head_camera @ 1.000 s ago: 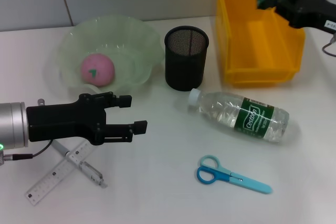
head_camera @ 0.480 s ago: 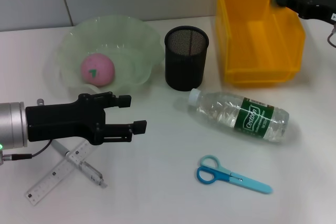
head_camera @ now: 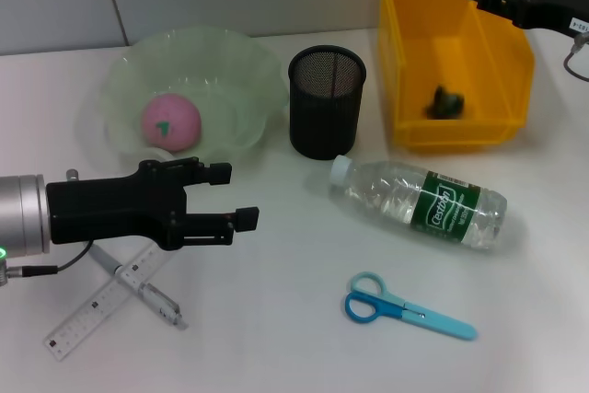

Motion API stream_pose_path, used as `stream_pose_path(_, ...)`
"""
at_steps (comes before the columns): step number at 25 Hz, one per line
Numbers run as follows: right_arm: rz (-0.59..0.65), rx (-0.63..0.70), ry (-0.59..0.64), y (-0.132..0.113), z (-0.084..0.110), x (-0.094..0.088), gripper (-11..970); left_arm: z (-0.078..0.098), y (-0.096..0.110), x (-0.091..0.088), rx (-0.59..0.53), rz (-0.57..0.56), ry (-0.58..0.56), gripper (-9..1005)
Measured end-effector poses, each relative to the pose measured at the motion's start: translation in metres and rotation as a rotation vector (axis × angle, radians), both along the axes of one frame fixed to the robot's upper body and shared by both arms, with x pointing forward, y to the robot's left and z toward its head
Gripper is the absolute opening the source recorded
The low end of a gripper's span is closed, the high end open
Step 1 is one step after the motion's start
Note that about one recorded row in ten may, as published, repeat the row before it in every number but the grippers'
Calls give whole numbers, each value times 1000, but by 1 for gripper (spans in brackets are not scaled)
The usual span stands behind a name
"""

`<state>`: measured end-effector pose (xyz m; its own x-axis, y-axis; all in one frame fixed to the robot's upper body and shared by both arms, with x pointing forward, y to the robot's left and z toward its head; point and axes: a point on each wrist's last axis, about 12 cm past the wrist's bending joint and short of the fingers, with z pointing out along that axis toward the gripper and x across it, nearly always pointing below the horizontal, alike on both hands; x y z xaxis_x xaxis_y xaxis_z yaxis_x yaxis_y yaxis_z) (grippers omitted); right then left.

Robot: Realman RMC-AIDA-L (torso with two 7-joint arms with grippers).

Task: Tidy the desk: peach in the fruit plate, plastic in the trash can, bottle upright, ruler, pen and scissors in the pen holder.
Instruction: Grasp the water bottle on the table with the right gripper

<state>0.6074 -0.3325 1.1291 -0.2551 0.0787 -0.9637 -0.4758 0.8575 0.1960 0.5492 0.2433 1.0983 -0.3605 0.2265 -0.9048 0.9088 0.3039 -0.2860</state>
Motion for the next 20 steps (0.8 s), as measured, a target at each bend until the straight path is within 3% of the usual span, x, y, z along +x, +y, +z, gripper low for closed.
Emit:
stream_pose_path(2,2,7,-2,1,1,1,737,0,0,0,1,0,-1,839)
stream_pose_path(8,23,19,-5,4,4,0,738,1,1,1,2,0,-1,839)
stream_pose_path(16,82,130,-27,3,15,-10,737,1,1,0,0,-6,-2,838)
stream_pose_path(20,183,182,-51,4,21,-21,738,1,2,-1,2,-4,-1,838)
